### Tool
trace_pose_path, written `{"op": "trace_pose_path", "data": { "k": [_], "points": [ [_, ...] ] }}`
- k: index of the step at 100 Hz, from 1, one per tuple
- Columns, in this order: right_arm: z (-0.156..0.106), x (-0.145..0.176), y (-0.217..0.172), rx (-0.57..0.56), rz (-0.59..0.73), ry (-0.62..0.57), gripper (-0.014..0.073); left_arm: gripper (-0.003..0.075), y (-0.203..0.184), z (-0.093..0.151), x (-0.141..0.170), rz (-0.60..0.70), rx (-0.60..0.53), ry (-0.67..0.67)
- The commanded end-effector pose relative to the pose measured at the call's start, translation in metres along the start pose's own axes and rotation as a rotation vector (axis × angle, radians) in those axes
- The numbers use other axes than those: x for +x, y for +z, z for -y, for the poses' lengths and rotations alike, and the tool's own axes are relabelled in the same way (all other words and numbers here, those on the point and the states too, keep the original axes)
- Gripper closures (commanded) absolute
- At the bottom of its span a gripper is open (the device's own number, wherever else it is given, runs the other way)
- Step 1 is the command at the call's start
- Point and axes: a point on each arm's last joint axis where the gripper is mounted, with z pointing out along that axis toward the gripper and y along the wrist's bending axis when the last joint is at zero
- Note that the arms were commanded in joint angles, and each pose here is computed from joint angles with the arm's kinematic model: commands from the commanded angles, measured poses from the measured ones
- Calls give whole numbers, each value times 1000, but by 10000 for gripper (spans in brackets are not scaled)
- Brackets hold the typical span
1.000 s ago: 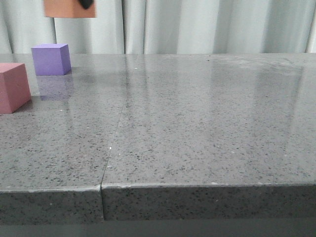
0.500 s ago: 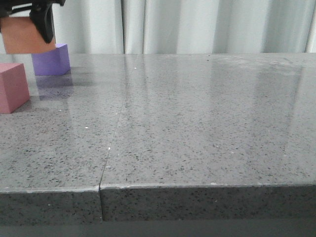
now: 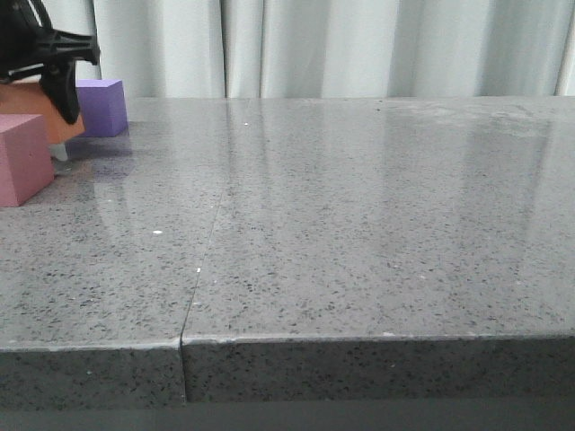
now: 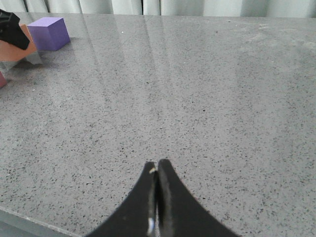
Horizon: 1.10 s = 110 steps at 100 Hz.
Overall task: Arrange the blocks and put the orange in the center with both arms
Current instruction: 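Lower the orange cube between the pink and purple cubes, then open the left gripper and lift it away from the cubes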
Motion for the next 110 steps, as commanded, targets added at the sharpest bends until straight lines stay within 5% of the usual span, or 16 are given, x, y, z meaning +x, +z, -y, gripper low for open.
{"op": "trace_pose_path", "data": {
  "k": [1, 26, 49, 79, 94, 110],
  "points": [
    [-2, -15, -2, -10, 102, -16, 664, 405, -20, 3, -14, 106, 42, -23],
    [-2, -15, -2, -10, 102, -16, 664, 380, -15, 7, -13, 105, 55, -21],
    [-2, -15, -2, -10, 102, -16, 664, 66, -17, 7, -13, 97, 54, -24],
    [-2, -15, -2, -10, 102, -16, 664, 62, -67, 1, -20, 207, 81, -32],
    [-2, -15, -2, -10, 102, -16, 664, 176, -103, -6, -13, 289, 103, -37],
    [-2, -15, -2, -10, 102, -16, 664, 503, -140, -15, 9, 404, 142, -37]
  ]
}}
